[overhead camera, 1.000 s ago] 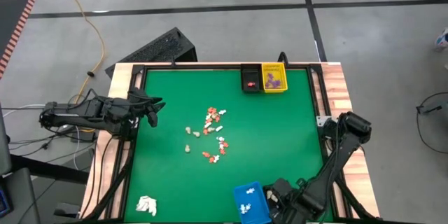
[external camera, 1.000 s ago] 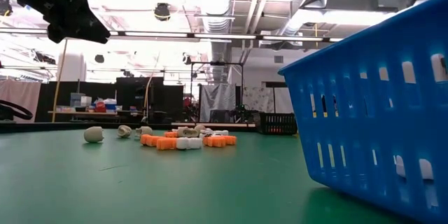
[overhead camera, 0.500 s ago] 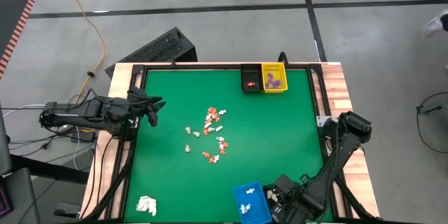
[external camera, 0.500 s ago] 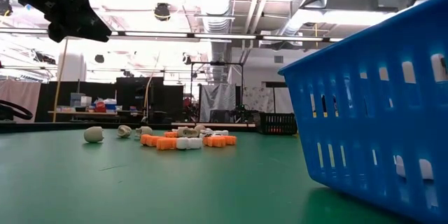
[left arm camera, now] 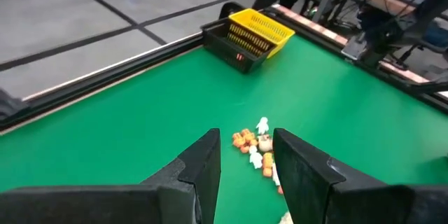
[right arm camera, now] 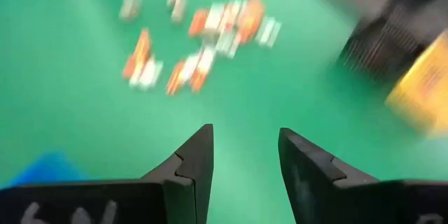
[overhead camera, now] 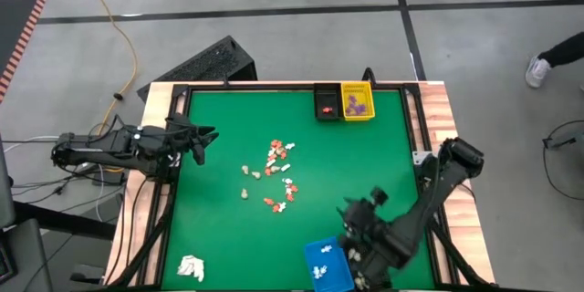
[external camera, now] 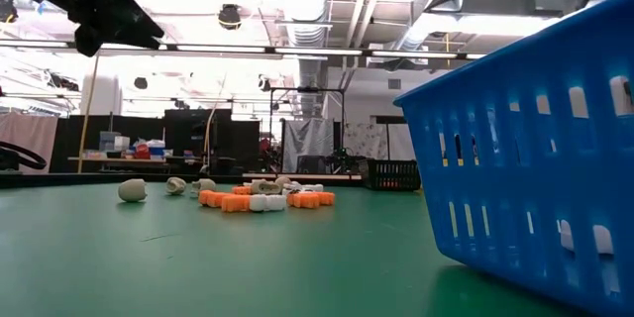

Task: Sort Halloween decoration
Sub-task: Put the white skeleton toy into the blue basket

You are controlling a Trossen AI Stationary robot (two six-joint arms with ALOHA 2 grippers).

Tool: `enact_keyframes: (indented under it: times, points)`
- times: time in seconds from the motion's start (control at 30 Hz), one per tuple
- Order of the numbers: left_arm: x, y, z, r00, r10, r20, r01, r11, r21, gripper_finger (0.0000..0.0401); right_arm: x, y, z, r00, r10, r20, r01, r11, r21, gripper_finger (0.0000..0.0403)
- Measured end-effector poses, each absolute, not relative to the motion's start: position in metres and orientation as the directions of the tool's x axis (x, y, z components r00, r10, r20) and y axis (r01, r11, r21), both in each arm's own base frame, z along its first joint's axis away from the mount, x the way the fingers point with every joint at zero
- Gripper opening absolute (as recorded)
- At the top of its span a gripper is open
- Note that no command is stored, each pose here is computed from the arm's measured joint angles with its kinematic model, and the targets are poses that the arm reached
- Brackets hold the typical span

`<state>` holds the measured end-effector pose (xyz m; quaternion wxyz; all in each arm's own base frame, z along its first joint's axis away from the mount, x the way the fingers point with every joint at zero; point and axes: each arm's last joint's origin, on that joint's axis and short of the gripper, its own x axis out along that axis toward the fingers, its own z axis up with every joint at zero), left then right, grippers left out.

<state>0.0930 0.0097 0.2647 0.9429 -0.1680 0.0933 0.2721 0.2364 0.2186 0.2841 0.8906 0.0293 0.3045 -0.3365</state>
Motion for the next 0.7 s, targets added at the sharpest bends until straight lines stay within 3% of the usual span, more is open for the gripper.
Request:
enact_keyframes:
  times: [0.1, 0.4, 0.57, 0.7]
  points:
    - [0.094, 0.010, 0.266, 0.839, 0.482, -0.253, -0.539, 0.798, -0.270, 0.0121, 0.247, 0.193, 0.297, 0.583, -0.661, -0.473, 0.627, 0.736, -0.256, 0.0154]
    - [0.094, 0.010, 0.268, 0.844, 0.480, -0.241, -0.533, 0.801, -0.271, 0.0121, 0.271, 0.112, 0.344, 0.535, -0.700, -0.474, 0.522, 0.714, -0.466, 0.0154]
    - [0.094, 0.010, 0.267, 0.843, 0.479, -0.245, -0.535, 0.797, -0.279, 0.0121, 0.274, 0.061, 0.376, 0.583, -0.593, -0.555, 0.412, 0.805, -0.427, 0.0154]
    - [0.094, 0.010, 0.267, 0.841, 0.482, -0.244, -0.537, 0.795, -0.282, 0.0121, 0.279, 0.035, 0.386, 0.731, -0.409, -0.547, 0.276, 0.909, -0.312, 0.0154]
